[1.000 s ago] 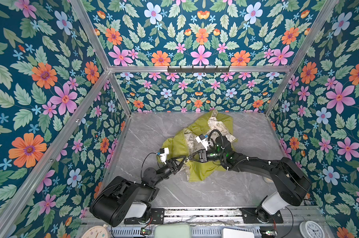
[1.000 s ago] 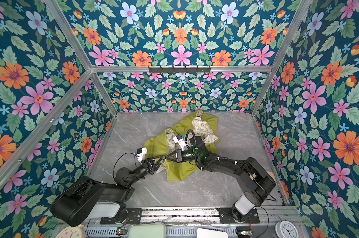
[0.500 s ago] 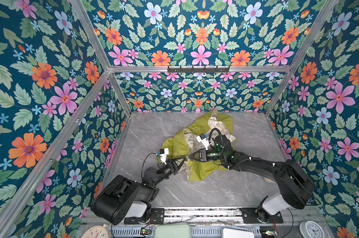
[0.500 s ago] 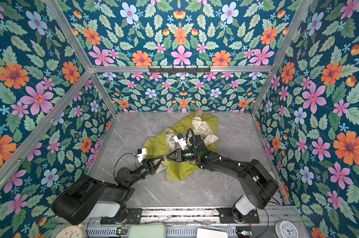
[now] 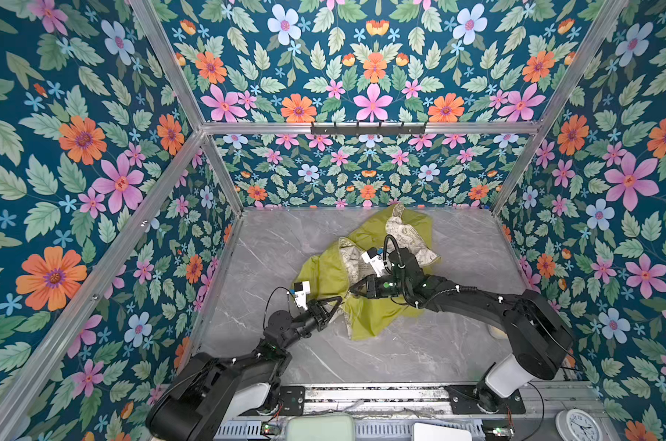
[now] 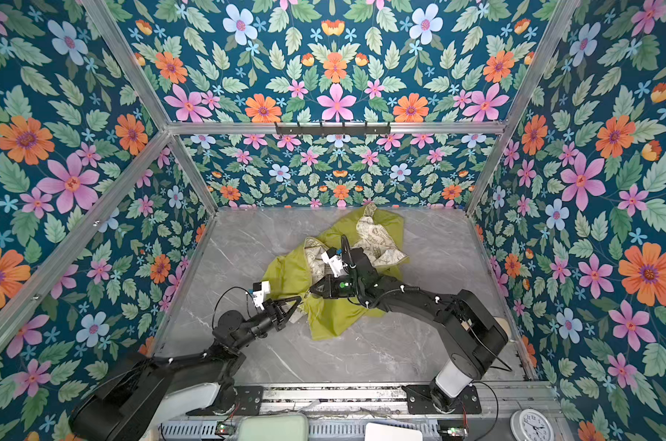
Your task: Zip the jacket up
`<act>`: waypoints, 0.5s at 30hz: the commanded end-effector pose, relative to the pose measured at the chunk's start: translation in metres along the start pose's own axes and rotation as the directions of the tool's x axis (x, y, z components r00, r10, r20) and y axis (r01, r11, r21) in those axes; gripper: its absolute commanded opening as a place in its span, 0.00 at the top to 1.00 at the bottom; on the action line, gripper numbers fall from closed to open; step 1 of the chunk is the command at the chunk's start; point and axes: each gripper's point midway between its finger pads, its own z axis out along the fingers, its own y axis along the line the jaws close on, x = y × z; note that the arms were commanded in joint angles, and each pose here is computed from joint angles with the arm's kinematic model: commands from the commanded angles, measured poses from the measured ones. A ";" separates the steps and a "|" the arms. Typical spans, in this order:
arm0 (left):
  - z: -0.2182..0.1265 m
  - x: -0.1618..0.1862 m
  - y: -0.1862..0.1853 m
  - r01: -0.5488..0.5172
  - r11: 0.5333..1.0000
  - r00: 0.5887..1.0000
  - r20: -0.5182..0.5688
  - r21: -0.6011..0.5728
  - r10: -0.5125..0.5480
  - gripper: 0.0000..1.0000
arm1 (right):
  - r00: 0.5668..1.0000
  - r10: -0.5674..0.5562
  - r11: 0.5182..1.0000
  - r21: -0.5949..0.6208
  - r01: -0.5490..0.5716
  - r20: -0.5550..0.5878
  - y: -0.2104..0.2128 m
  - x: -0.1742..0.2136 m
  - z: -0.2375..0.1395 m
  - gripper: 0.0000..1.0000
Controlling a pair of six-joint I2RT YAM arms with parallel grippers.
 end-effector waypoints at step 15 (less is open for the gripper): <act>-0.028 -0.006 0.065 -0.070 0.919 0.995 0.035 -0.388 0.090 1.00 | 0.997 0.004 0.926 0.376 -0.033 0.077 -0.072 -0.015 -0.015 1.00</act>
